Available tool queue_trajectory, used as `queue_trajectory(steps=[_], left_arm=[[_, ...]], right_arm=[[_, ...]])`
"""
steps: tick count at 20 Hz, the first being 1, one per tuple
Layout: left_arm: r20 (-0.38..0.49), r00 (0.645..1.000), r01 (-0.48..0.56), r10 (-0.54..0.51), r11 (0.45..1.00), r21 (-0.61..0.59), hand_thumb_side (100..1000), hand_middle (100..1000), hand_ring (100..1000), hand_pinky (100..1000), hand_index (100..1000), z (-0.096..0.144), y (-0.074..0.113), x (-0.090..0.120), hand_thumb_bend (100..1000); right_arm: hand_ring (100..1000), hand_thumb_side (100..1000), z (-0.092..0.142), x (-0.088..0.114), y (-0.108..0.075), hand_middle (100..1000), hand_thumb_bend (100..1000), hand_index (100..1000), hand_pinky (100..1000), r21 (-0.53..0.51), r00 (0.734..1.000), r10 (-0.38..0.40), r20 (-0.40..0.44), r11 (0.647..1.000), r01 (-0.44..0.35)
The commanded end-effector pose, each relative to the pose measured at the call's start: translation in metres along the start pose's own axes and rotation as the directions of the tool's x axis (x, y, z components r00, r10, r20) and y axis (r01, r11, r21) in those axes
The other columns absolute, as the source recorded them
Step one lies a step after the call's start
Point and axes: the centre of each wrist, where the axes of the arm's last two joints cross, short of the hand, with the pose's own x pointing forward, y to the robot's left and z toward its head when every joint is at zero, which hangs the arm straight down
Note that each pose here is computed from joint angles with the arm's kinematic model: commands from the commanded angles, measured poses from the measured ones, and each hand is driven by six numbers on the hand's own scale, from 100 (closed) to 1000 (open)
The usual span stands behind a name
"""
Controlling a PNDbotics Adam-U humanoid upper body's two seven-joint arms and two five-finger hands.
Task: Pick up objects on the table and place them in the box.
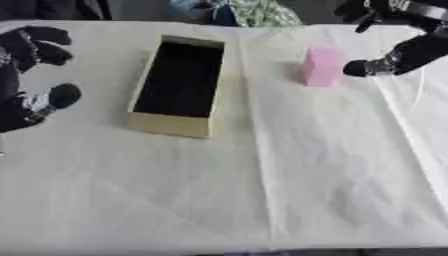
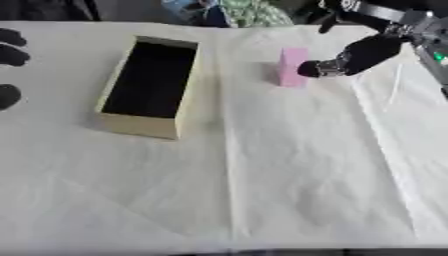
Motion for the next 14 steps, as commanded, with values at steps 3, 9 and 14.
queue_trajectory(steps=[3, 9, 14], left_arm=[[0.042, 0.999, 0.002, -0.002, 1.000, -0.002, 669, 682, 666, 705, 777, -0.006, 0.004, 0.009, 920], [0.063, 0.998, -0.018, 0.018, 1.000, -0.005, 672, 681, 665, 703, 776, -0.010, 0.001, 0.013, 915], [0.068, 0.997, -0.024, 0.024, 1.000, -0.009, 674, 681, 665, 703, 777, -0.011, 0.000, 0.014, 913]], right_arm=[[885, 443, 0.004, -0.012, -0.017, 899, 546, 921, 790, -0.001, 0.997, 0.052, -0.050, 0.999, -0.052], [883, 415, -0.007, -0.022, -0.017, 884, 540, 902, 791, -0.006, 0.994, 0.018, -0.107, 1.000, -0.019], [884, 416, -0.019, -0.038, -0.012, 884, 542, 900, 792, 0.008, 0.989, 0.010, -0.148, 1.000, -0.009]])
